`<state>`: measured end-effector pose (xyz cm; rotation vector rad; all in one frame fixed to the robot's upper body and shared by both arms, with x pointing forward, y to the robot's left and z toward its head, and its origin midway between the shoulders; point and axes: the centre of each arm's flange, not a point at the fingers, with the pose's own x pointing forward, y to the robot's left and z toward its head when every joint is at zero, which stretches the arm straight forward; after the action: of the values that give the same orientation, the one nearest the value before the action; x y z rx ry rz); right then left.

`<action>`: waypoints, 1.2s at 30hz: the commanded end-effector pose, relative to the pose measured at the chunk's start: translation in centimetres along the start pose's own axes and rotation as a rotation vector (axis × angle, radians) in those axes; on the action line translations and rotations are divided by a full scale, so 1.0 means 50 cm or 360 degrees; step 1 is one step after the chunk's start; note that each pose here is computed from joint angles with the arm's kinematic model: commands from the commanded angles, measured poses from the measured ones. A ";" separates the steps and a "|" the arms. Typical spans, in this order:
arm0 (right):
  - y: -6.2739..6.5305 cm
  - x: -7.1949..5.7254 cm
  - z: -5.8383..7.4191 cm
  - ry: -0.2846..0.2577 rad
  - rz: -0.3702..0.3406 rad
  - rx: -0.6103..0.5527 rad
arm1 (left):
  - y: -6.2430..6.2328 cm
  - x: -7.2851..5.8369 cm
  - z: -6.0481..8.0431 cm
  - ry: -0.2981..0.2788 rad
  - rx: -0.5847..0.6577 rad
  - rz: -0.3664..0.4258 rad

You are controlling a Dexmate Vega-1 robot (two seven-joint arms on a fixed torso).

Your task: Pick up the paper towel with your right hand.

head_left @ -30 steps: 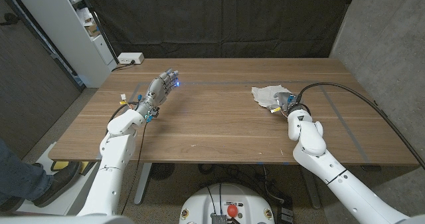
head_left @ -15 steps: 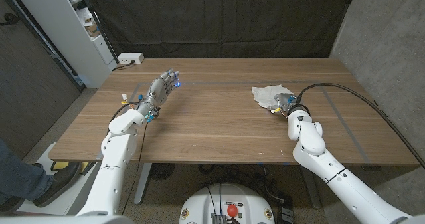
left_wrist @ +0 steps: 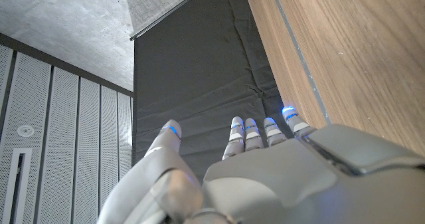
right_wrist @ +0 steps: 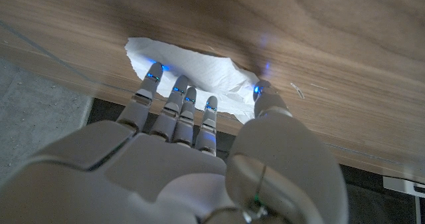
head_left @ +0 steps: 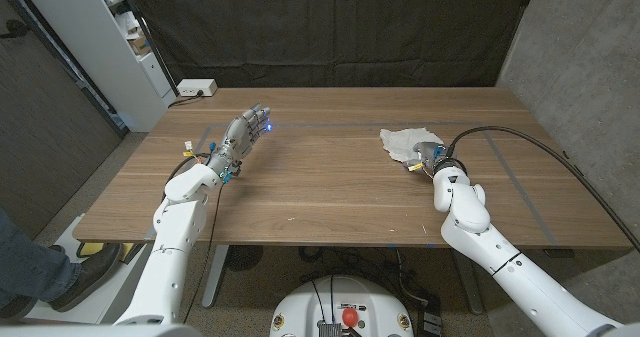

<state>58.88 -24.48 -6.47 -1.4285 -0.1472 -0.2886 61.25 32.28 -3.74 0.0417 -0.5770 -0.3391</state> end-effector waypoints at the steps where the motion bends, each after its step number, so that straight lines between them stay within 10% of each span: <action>1: 0.001 0.002 -0.001 -0.0004 -0.0018 0.0000 | 0.000 0.002 -0.001 -0.0003 -0.0008 0.0002; 36: 0.010 0.001 0.004 -0.0035 -0.0174 -0.0039 | -0.004 0.005 0.001 -0.0007 -0.0019 0.0003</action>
<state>59.24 -24.21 -6.43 -1.4478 -0.2004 -0.3317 61.42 32.20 -3.81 0.0276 -0.5777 -0.3373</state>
